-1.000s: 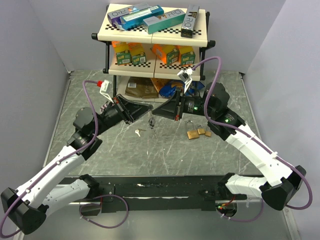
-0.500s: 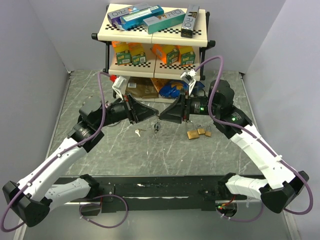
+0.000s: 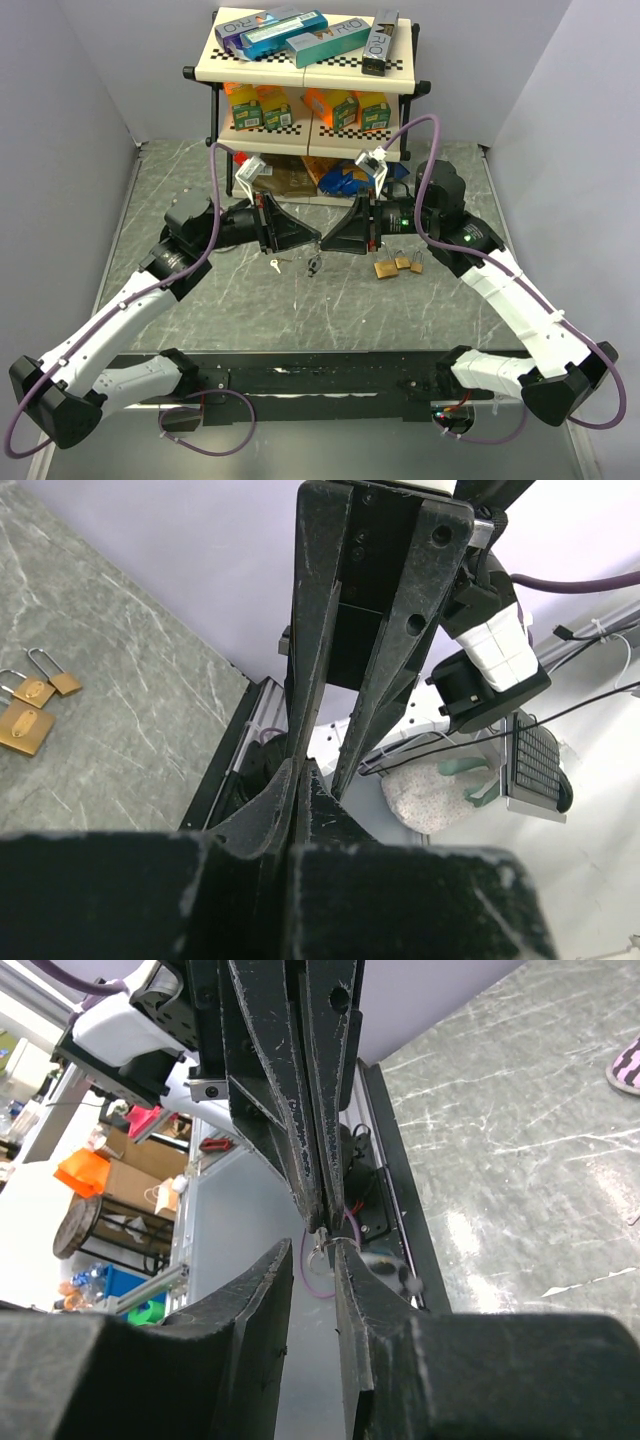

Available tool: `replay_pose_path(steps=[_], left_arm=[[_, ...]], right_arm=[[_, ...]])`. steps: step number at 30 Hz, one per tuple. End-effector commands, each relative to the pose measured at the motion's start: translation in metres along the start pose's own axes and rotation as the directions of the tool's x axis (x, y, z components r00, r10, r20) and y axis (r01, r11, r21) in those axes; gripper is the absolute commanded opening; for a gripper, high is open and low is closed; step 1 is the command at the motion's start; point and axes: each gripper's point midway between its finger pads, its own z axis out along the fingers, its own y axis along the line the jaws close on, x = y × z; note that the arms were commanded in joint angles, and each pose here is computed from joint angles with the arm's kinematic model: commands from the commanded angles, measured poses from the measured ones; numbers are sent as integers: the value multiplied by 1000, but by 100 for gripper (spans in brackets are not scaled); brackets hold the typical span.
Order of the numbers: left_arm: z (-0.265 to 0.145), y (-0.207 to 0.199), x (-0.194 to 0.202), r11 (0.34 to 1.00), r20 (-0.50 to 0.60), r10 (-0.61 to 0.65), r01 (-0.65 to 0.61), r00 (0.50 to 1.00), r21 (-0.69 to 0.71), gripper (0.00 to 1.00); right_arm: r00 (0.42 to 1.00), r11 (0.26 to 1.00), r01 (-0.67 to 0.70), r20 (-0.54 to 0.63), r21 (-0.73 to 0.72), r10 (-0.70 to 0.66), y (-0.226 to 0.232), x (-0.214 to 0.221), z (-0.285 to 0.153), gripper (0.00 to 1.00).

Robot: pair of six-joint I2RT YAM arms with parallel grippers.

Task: Unlock with the key

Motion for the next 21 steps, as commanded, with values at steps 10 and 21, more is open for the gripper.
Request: replay_pose_path(steps=[10,21], left_arm=[[3,-17,-11,997,15,31,-32,999,68,1],[5,-19,-14,996,20,32,-34,999,79,1]], right_arm=[[999,998,41,2,-39,-41,7,-1,0,24],[1000,999,21,-16,-32,-21,0,6,2,24]])
